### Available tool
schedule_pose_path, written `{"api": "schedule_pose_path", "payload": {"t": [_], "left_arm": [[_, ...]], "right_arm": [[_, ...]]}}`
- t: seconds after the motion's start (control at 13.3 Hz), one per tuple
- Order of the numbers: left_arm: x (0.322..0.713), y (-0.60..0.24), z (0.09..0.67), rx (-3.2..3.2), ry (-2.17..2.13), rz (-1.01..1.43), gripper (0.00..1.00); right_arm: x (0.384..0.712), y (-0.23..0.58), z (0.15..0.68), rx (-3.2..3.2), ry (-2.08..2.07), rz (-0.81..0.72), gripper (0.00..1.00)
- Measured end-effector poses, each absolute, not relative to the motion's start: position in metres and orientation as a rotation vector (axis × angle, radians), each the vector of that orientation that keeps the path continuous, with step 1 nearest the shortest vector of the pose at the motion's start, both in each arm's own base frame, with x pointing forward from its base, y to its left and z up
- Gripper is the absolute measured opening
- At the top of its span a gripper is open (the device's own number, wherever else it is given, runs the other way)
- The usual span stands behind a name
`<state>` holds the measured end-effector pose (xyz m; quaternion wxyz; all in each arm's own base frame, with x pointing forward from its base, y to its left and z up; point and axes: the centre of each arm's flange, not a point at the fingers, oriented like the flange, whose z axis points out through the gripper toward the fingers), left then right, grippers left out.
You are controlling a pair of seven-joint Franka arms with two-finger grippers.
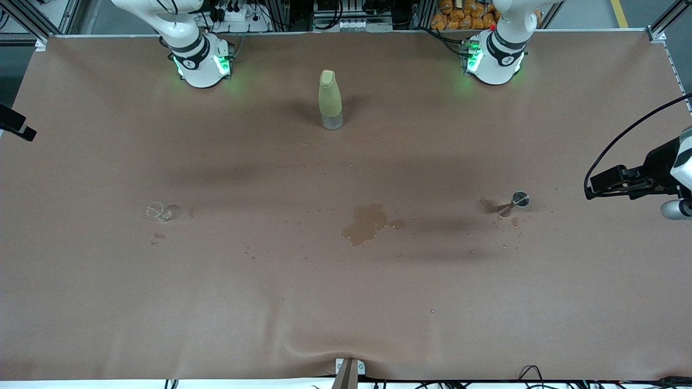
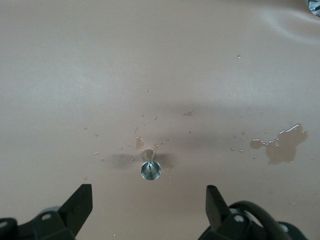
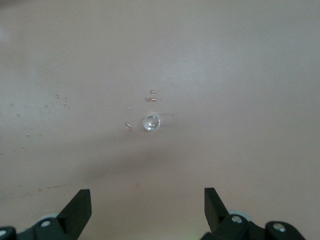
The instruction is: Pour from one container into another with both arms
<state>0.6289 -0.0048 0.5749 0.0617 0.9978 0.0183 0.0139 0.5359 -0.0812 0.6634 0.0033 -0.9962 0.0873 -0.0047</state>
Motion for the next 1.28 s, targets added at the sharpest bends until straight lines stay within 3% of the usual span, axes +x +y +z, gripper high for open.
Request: {"api": "schedule_pose_path", "payload": {"t": [0.75,1.28], "left_arm": [[0.607,-0.024,0.577,3.092,-0.207,0.032,1.0],[0.584,-0.059,0.597,3.057,0.0,0.2,1.0]], "right_arm": [[0.543,-0.063,0.66,-3.162,0.221,-0.05,1.0],[0.544,-0.062,0.66,-3.162,0.223,-0.066,1.0]]}}
